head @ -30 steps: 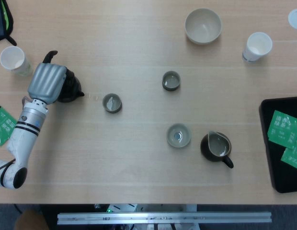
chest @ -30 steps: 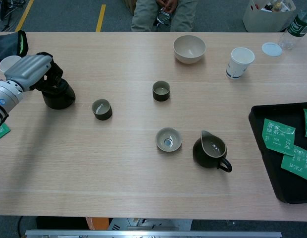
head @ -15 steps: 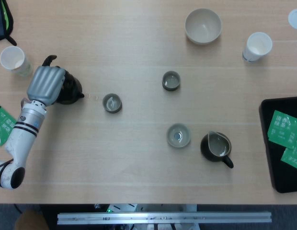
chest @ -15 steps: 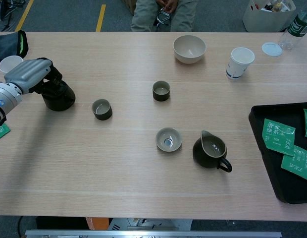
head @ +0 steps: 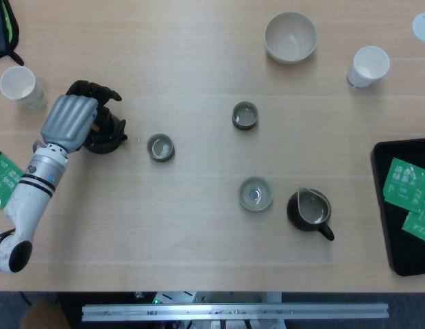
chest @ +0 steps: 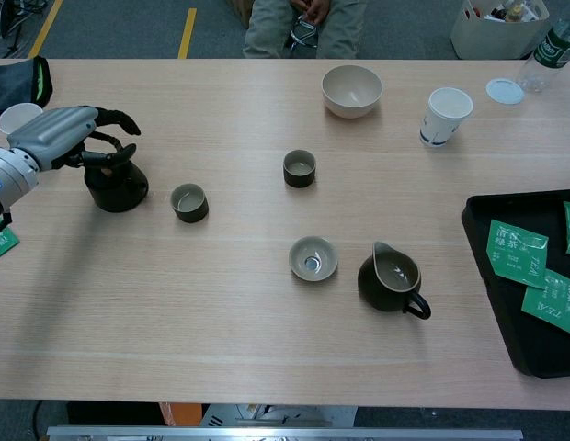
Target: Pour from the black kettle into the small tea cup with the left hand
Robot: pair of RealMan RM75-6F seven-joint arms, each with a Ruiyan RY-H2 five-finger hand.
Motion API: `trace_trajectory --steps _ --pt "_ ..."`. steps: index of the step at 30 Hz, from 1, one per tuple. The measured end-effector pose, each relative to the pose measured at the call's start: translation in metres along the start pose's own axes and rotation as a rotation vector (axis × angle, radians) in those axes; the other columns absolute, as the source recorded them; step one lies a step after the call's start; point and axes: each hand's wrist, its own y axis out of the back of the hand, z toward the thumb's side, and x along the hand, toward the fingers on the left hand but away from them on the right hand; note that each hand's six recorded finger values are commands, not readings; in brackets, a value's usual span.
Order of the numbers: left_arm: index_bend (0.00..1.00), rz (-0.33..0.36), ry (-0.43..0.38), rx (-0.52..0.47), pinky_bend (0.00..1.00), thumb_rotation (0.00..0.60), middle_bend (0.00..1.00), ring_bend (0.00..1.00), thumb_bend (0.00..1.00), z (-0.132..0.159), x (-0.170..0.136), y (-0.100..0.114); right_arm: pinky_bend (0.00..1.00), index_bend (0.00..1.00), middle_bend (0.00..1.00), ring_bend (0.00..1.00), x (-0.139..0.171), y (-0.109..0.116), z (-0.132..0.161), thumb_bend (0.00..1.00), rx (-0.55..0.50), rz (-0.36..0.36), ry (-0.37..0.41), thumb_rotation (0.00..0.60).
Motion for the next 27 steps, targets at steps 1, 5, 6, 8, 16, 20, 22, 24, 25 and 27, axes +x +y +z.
trace_trajectory --steps 1,5,6,8,16,20,22,24,25,27 --pt "0.24 0.005 -0.005 -0.009 0.11 0.191 0.24 0.15 0.36 0.002 -0.001 0.003 0.24 0.33 0.33 0.22 0.000 0.000 0.000 0.15 0.000 0.000 0.000 0.600" --pt "0.24 0.044 -0.026 -0.036 0.11 0.361 0.24 0.15 0.36 0.010 -0.008 0.019 0.24 0.33 0.33 0.22 -0.001 -0.001 0.000 0.15 0.004 0.006 0.002 0.600" --pt "0.24 0.052 -0.027 -0.039 0.11 0.420 0.24 0.15 0.36 0.010 -0.010 0.023 0.24 0.33 0.33 0.22 -0.001 -0.001 0.000 0.15 0.006 0.007 0.003 0.600" --pt "0.24 0.075 -0.023 -0.040 0.11 0.555 0.24 0.15 0.36 0.011 -0.016 0.031 0.24 0.33 0.33 0.22 -0.002 -0.001 0.000 0.15 0.012 0.007 0.002 0.600" --pt "0.24 0.222 0.077 -0.026 0.11 0.600 0.24 0.15 0.36 -0.008 -0.054 0.067 0.24 0.33 0.33 0.22 -0.005 -0.004 0.003 0.15 0.018 0.024 0.011 0.600" --pt "0.24 0.294 0.144 0.010 0.11 0.600 0.24 0.15 0.36 -0.025 -0.085 0.078 0.24 0.33 0.33 0.22 -0.004 -0.010 0.008 0.15 0.019 0.040 0.030 0.600" --pt "0.25 0.310 0.168 0.028 0.11 0.600 0.24 0.15 0.36 -0.033 -0.101 0.080 0.24 0.33 0.33 0.22 -0.004 -0.013 0.011 0.15 0.017 0.045 0.037 0.600" --pt "0.25 0.323 0.195 0.046 0.11 0.600 0.24 0.15 0.36 -0.041 -0.119 0.080 0.24 0.33 0.33 0.22 -0.004 -0.015 0.013 0.15 0.014 0.051 0.041 0.600" --pt "0.25 0.329 0.207 0.052 0.11 0.600 0.24 0.15 0.36 -0.044 -0.127 0.081 0.24 0.33 0.33 0.22 -0.004 -0.015 0.013 0.15 0.013 0.052 0.042 0.600" --pt "0.25 0.340 0.231 0.063 0.11 0.600 0.24 0.15 0.36 -0.050 -0.143 0.082 0.24 0.33 0.33 0.22 -0.004 -0.016 0.014 0.15 0.011 0.051 0.044 0.600"
